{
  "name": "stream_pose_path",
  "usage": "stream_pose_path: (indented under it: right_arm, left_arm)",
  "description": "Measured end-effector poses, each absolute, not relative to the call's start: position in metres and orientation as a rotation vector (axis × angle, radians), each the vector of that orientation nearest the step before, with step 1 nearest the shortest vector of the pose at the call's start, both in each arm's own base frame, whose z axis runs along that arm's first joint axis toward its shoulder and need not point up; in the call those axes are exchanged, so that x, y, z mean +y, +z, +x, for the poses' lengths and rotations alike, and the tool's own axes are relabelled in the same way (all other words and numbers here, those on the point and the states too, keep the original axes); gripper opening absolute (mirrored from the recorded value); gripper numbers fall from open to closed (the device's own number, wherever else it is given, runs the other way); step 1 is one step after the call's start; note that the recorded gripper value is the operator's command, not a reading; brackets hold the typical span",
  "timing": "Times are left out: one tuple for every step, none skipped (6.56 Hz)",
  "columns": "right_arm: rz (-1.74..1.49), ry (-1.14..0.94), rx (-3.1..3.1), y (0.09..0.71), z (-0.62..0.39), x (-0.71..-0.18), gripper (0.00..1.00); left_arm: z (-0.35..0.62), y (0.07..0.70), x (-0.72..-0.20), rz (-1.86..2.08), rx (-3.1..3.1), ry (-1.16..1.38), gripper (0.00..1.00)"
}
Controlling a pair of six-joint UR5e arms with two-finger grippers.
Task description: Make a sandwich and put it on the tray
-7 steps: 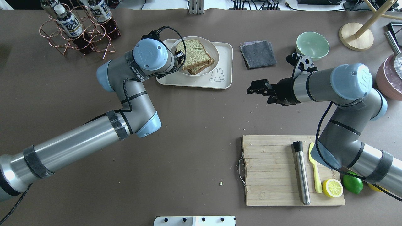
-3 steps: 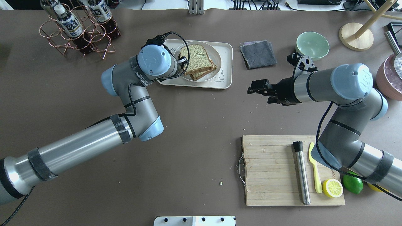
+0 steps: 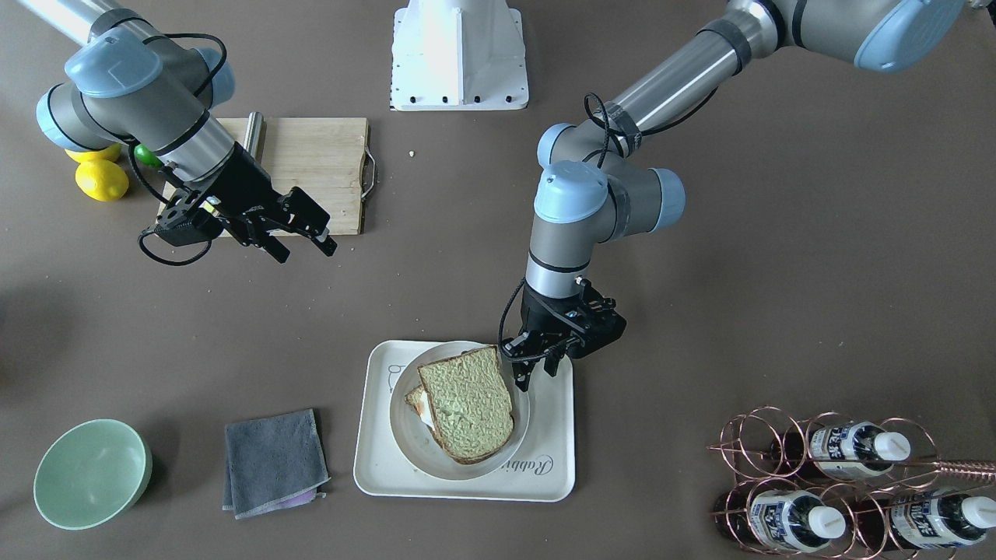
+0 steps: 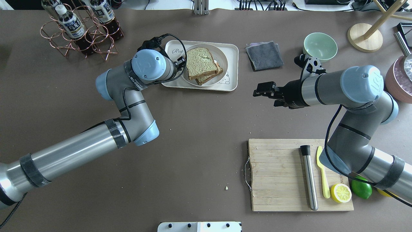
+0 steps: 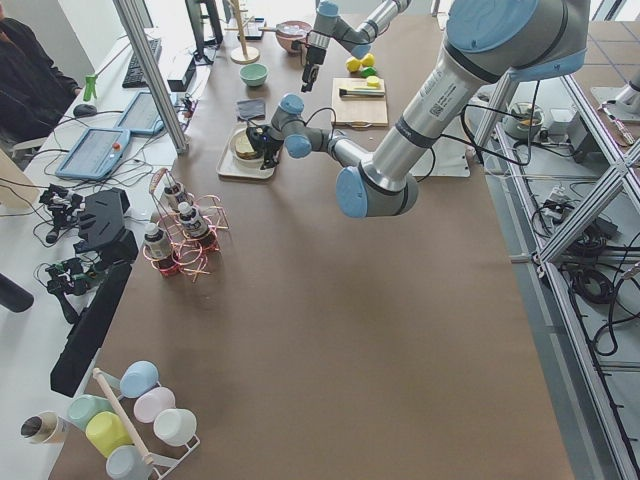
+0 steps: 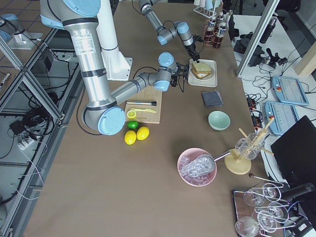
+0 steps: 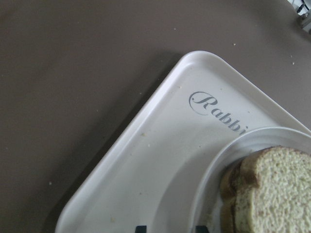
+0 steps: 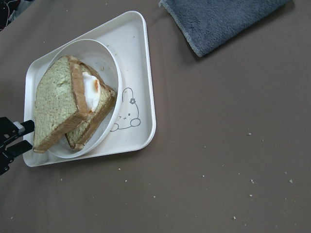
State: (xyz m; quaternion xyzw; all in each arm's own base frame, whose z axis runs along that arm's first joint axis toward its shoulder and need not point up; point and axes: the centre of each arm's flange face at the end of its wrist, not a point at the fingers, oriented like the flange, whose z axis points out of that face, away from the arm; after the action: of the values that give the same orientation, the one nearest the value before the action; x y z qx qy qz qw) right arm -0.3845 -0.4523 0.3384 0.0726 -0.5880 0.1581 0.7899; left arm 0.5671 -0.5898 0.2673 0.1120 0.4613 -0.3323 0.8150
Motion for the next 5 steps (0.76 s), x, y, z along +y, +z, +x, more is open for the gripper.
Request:
stream_pose_path:
  right_arm:
    - [0.156,0.34,-1.266,0.338,-0.385,-0.452,1.0]
    - [0.156,0.339,-1.267,0.338,-0.385,-0.452,1.0]
    - [0.156,0.338,-1.267,0.338,-0.385,-0.452,1.0]
    - [0.15,0.334,-1.267,0.337,-0.384,-0.453,1.0]
    - [0.133,0.328,-1.267,0.339,-0.378,-0.456,1.0]
  left_arm:
    - [0.554,0.27,-0.589,0.245,0.993,-0.695,0.61]
    - [0.542,0.271,-0.586,0.233,1.007,-0.68,0.76]
    - [0.525,0.276,-0.579,0.207,1.025,-0.66,0.96]
    - [0.497,0.285,-0.569,0.19,1.043,-0.624,0.97]
    - [0.456,0.291,-0.553,0.201,1.04,-0.57,0.97]
